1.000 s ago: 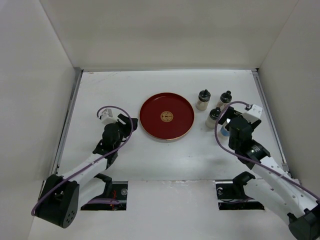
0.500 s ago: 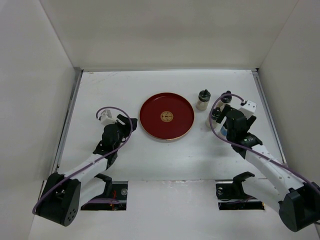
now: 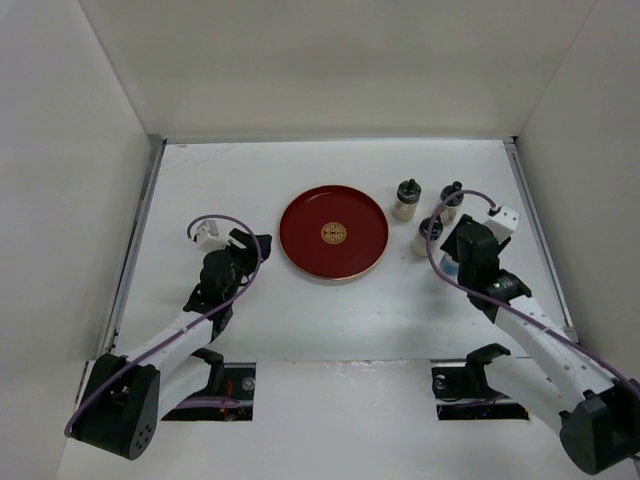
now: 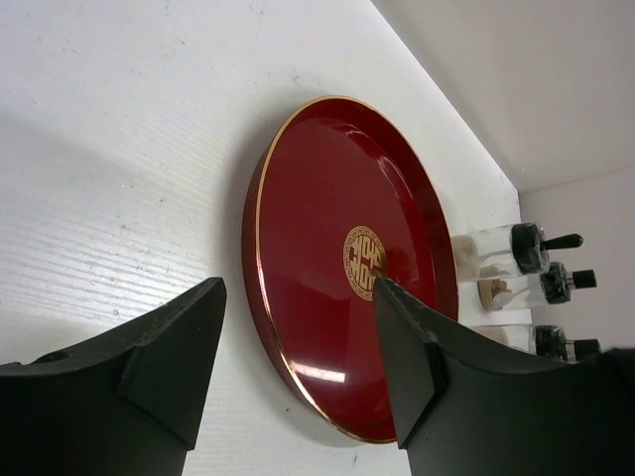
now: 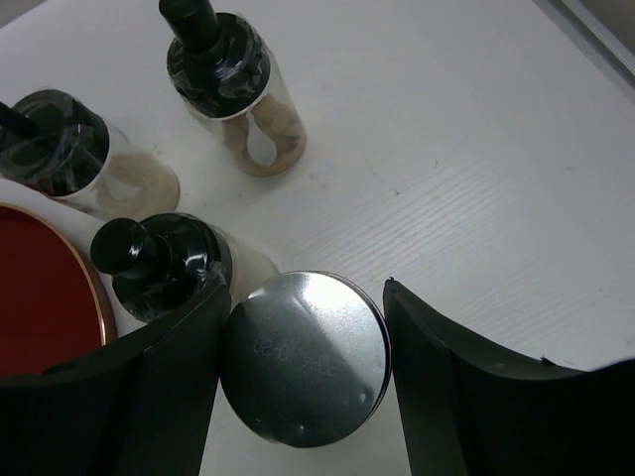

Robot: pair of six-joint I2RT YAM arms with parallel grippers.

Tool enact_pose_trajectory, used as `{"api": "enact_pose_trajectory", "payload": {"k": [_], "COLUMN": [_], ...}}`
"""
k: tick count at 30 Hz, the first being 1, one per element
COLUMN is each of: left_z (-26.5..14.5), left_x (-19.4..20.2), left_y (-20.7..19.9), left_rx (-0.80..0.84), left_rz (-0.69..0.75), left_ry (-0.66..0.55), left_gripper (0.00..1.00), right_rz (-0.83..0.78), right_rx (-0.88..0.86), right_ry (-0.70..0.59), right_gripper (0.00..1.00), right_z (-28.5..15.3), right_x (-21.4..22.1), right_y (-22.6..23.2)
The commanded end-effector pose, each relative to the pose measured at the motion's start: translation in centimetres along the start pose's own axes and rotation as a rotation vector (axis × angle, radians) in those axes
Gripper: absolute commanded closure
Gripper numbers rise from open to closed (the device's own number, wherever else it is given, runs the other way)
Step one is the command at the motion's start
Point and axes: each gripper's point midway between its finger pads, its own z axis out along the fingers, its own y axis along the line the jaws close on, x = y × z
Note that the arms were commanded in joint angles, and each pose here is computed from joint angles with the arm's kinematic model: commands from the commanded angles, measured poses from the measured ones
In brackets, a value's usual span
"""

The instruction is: Organize the condiment bottles

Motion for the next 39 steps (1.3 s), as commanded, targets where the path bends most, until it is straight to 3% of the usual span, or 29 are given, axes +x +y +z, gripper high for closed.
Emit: {"api": "enact_pose_trajectory", "payload": {"k": [1, 9, 16, 22, 27, 33, 39], "left_z": [-0.1, -0.1, -0.1, -0.4, -0.3, -0.4, -0.2], "left_x": [-0.8, -1.1, -1.1, -1.3, -1.4, -1.5, -1.0], "left_y": [-0.8, -0.7, -0.5, -0.6, -0.2, -0.1, -0.3], "left_rx": [0.041, 0.036, 0.029, 0.037, 0.027, 0.024, 0.028], "left_rz": [-0.020, -0.025, -0.028, -0.029, -0.031, -0.030, -0.024], "left_ry": [-0.027, -0.042, -0.048, -0.057, -0.058, -0.066, -0.047], "left_gripper": [0.41, 0.41, 0.40, 0.40, 0.40, 0.40, 0.40], "right_rz": [0.068, 0.054, 0.083, 0.026, -0.024, -0.041, -0.056], "right_rx": [-0.054, -0.280, -0.596, -0.702, -0.718, -0.702, -0.677], "right_ry": [-0.074, -0.088, -0.054, -0.047, -0.035, -0.018, -0.004], "right_gripper": [0.53, 0.52, 0.51, 0.52, 0.52, 0.52, 0.50], "right_z": [-2.1, -8.6, -10.3, -8.4, -5.5, -2.0, -0.5], "right_x": [-2.6, -4.7, -4.5, -5.2, -4.4, -2.1, 0.0], "right_y": [0.9, 5.9, 19.2, 31.3, 38.5, 43.1, 44.1]}}
